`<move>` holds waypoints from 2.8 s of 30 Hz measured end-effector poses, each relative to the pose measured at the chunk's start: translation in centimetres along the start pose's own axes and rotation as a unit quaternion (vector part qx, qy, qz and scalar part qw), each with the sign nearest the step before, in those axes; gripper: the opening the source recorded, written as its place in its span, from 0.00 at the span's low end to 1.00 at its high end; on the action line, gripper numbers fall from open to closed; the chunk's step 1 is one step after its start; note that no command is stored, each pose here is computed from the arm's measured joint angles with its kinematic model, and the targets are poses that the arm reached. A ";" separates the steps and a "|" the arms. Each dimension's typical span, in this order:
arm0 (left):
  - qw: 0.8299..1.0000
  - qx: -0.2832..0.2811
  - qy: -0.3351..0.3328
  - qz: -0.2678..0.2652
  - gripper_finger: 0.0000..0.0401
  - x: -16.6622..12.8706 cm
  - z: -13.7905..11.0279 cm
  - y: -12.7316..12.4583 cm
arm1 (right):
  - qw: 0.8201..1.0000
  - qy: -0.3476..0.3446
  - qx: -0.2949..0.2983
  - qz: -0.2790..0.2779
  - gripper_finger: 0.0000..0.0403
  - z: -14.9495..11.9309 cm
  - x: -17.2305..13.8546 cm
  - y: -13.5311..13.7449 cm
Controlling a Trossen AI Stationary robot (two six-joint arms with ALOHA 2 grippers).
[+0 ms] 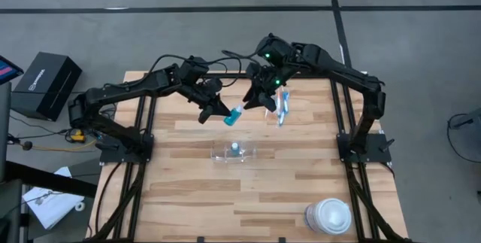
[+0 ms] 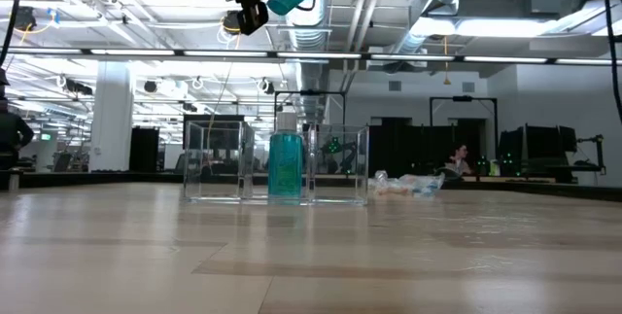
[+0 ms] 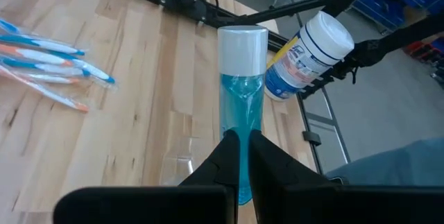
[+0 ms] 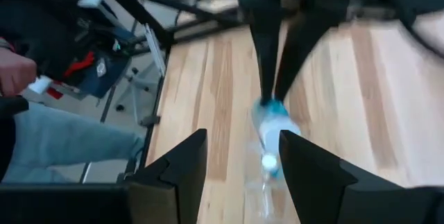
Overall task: Pick & Place toothbrushing station
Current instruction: Put the blue mouthwash into the transparent organizer
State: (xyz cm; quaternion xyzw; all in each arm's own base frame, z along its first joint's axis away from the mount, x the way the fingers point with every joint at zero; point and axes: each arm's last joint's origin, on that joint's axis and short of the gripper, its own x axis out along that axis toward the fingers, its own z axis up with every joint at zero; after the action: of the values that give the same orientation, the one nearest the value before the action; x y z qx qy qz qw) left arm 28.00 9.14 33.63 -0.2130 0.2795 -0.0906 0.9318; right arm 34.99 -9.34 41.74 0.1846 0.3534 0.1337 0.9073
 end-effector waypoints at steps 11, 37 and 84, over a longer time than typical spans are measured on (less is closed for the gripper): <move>1.000 0.001 0.000 0.000 0.01 0.0 0.0 0.0 | 1.000 0.001 -0.002 0.010 0.42 0.1 0.4 -0.3; 0.999 0.009 -0.038 0.011 0.01 -2.1 0.5 -1.3 | 0.999 -0.040 0.004 0.009 0.43 1.1 0.8 -1.1; 0.998 0.017 -0.056 0.005 0.01 -2.5 1.9 -1.9 | 0.998 -0.050 -0.006 0.023 0.41 1.4 0.9 -0.8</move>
State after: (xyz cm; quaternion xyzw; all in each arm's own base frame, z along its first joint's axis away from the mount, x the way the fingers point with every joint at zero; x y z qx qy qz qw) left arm 26.87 8.85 37.08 -0.2010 0.2262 -0.0788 0.9498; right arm 36.68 -10.08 41.77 0.1941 0.3024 0.1470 0.9216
